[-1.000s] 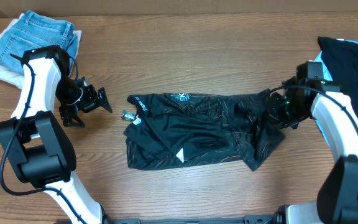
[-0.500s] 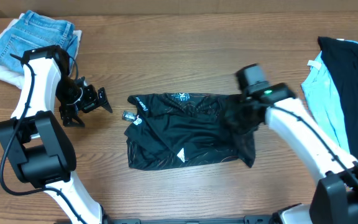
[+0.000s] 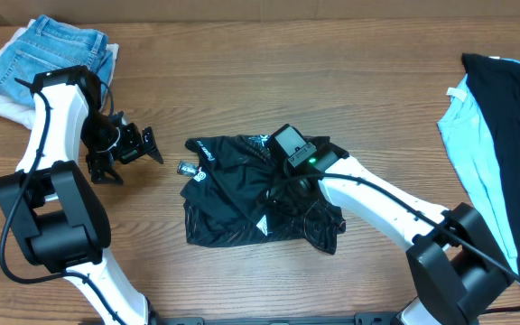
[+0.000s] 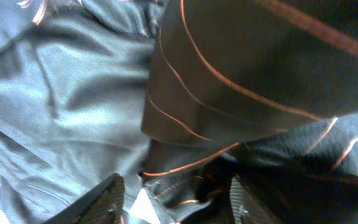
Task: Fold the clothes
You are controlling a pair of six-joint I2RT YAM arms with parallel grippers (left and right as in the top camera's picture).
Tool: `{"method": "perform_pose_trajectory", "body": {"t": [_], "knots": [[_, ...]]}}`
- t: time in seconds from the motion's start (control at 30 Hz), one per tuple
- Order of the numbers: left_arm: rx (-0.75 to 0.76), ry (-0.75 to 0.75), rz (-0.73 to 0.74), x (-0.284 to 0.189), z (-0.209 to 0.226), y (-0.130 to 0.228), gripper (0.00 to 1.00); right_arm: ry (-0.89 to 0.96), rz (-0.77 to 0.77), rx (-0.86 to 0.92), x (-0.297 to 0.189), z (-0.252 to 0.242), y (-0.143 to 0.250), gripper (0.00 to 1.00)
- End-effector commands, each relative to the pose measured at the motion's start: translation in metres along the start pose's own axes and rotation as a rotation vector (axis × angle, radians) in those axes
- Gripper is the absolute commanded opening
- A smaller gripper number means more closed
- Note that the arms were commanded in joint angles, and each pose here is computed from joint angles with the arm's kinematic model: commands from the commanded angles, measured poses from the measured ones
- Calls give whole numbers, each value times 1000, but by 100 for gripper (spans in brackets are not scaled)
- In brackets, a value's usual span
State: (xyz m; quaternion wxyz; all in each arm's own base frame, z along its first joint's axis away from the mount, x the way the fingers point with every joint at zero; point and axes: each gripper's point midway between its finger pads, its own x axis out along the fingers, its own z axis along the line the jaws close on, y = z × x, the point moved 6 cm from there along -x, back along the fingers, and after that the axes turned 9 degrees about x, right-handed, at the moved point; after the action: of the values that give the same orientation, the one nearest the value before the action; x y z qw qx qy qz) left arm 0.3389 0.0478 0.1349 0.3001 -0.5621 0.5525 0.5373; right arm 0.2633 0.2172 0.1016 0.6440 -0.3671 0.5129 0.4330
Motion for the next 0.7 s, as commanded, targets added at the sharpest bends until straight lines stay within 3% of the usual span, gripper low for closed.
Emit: {"method": "perform_pose_trajectory", "body": {"t": [0.0, 0.1, 0.2, 0.43, 0.67], "knots": [[29, -3, -9, -1, -3, -4, 100, 18, -98, 52, -30, -2, -26, 60], [29, -2, -9, -1, -3, -4, 100, 39, -147, 65, -62, -9, -45, 63], [29, -2, -10, -1, -3, -4, 100, 29, -170, 69, -85, -13, -63, 77], [29, -2, -9, -1, -3, -4, 100, -5, -138, 122, -84, -24, -84, 75], [29, -2, -9, -1, -3, -4, 100, 22, -52, 136, -51, -21, -84, 75]]}}
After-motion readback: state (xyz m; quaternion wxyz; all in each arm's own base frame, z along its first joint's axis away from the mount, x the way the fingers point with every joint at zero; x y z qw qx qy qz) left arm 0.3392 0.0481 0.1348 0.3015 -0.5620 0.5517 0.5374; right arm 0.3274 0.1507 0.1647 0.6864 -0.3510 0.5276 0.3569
